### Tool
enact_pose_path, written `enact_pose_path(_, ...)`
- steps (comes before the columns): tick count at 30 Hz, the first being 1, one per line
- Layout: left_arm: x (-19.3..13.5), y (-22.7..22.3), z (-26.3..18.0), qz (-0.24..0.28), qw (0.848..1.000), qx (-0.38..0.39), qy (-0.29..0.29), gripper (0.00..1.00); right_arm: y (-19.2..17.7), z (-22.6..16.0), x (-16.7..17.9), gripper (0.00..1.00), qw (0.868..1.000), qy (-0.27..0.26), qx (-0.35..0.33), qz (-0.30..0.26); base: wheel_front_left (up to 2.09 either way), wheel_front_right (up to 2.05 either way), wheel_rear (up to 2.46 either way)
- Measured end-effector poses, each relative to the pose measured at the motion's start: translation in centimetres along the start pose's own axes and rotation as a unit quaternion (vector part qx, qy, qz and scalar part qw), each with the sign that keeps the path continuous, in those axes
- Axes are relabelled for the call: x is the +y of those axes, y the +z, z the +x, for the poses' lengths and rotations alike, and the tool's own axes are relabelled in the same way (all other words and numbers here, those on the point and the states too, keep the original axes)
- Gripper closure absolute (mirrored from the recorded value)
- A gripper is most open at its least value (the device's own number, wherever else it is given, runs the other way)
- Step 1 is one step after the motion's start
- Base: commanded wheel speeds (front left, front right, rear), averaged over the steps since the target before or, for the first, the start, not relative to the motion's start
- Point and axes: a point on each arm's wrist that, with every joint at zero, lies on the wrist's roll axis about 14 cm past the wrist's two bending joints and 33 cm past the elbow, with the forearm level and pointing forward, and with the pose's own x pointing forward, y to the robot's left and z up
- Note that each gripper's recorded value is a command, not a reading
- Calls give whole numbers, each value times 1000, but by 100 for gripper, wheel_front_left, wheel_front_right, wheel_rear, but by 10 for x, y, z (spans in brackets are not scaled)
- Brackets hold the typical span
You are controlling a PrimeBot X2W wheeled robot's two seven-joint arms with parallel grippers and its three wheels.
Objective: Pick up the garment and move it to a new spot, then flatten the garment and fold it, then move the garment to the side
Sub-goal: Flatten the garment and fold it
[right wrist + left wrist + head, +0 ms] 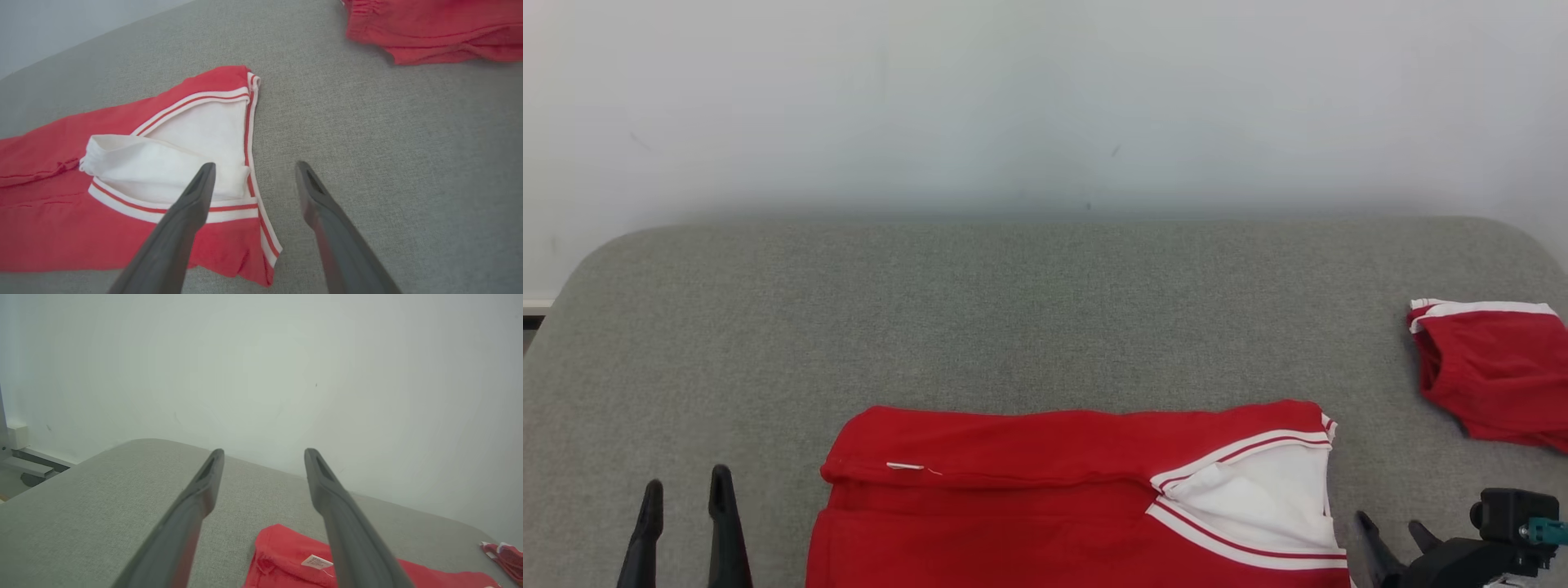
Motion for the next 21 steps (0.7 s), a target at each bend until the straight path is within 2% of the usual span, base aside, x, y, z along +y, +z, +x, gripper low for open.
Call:
enact_pose_path(5,13,-8,-8,14,1000,15,7,0,4,2,-11,0,1000,-26,-4,-3,0,0,0)
enact_pose_path(13,15,-29,-16,13,999,53,0,0,11,12,-13,0,999,-32,-1,6,0,0,0)
enact_pose_path(21,18,-36,-19,15,998,68,-1,0,16,30,-9,0,998,-40,46,-22,0,0,0)
